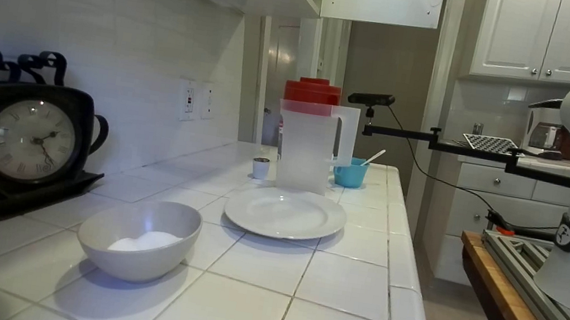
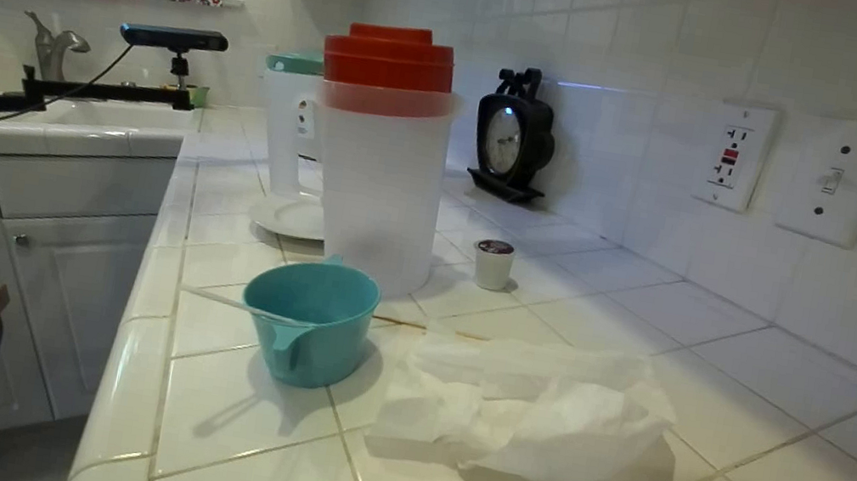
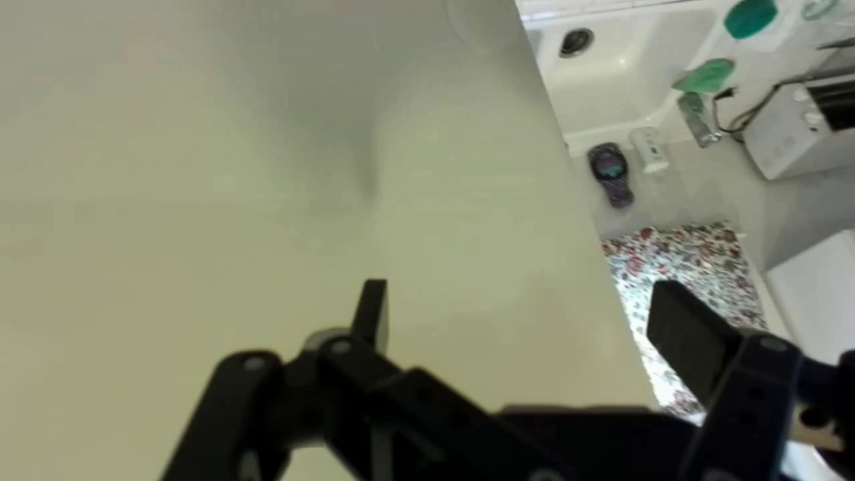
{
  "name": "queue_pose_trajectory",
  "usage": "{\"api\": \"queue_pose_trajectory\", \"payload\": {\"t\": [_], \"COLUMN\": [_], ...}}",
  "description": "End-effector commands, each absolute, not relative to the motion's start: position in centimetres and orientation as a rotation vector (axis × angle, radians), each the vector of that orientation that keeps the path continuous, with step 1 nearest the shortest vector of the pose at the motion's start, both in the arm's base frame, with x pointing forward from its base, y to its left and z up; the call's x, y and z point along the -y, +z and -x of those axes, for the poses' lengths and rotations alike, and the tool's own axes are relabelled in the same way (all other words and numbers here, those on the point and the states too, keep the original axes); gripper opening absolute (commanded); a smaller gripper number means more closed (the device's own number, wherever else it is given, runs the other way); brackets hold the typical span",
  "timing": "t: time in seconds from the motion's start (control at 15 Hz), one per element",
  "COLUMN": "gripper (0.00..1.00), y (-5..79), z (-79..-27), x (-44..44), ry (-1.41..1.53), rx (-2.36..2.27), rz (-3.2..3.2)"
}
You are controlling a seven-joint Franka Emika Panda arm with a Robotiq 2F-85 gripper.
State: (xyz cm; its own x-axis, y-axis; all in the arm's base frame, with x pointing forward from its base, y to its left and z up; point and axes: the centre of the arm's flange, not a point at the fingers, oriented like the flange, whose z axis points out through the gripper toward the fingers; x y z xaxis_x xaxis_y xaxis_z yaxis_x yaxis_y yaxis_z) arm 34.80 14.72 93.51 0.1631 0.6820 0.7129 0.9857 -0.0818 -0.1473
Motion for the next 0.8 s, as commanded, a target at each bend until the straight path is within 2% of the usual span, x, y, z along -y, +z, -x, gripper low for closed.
{"api": "queue_pose_trajectory", "payload": {"t": [0.0, 0.4, 0.73], "gripper": [1.00, 1.00, 1.00], "y": [94.2, 91.5, 87.1], "z": [-35.5, -34.5, -36.3], "x": [-11.2, -5.4, -3.4], "ry": [-0.680, -0.679, -0.730], "rx": [1.563, 1.403, 1.304], "rz": [2.066, 2.530, 2.843]}}
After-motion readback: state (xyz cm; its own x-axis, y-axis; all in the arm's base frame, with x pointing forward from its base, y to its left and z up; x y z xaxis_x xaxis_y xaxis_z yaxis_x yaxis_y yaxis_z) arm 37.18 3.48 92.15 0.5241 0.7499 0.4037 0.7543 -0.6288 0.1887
